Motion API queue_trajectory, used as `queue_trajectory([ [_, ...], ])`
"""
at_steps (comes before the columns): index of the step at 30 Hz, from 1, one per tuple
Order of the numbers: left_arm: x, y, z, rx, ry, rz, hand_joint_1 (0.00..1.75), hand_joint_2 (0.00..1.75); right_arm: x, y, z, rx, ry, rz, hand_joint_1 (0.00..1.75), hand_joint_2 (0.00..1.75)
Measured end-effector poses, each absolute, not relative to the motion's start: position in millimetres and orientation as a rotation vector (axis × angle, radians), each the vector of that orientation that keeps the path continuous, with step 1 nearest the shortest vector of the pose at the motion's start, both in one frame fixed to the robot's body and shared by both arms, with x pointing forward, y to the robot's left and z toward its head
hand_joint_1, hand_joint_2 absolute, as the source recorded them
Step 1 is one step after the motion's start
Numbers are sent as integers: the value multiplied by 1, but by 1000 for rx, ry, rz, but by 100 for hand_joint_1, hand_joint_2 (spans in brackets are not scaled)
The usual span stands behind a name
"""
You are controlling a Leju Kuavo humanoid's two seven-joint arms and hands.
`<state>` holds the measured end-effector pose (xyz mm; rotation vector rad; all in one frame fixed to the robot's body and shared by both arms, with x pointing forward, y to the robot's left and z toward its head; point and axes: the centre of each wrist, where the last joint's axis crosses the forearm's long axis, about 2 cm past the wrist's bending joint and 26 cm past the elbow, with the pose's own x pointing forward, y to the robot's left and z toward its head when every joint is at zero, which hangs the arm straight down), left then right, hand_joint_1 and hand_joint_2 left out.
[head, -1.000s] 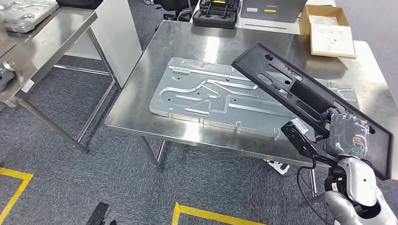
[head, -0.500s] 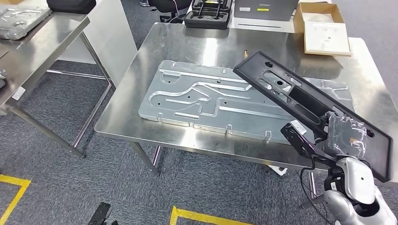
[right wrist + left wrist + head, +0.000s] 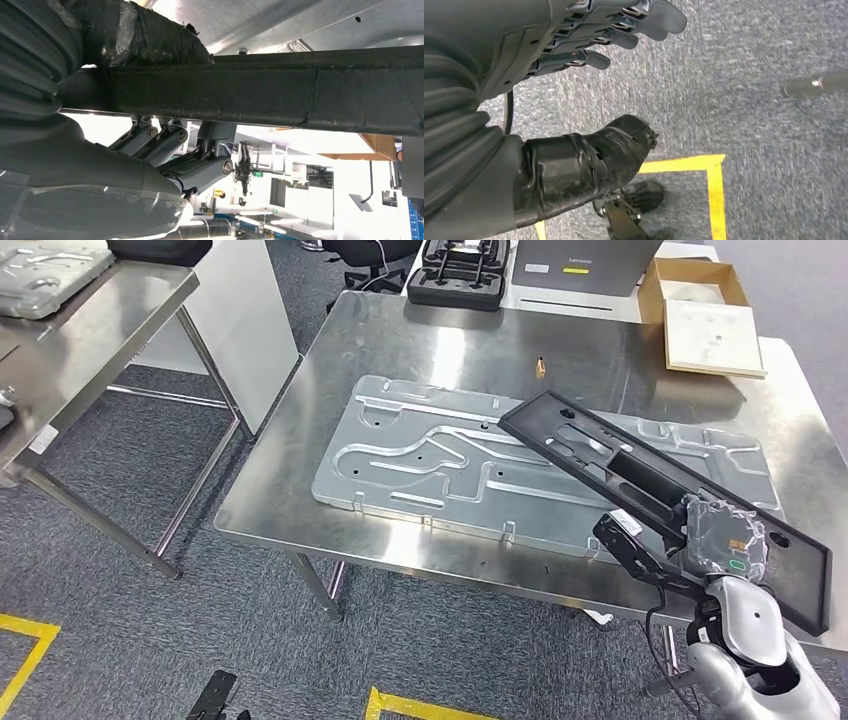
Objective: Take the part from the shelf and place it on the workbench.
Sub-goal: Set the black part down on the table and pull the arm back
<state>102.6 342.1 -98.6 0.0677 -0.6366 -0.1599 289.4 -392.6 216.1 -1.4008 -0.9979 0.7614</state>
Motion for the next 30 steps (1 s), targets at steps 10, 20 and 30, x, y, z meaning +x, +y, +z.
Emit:
queue_trajectory([
  [10,104,338,-98,60,-630,-148,0,175,287,-397,204,-1389,-957,781,175,175],
  [20,105,335,-99,54,-628,-153,0,175,283,-402,191,-1372,-922,778,0,0],
  [30,107,336,-98,118,-631,-138,0,0,280,-403,187,-1354,-945,747,0,0],
])
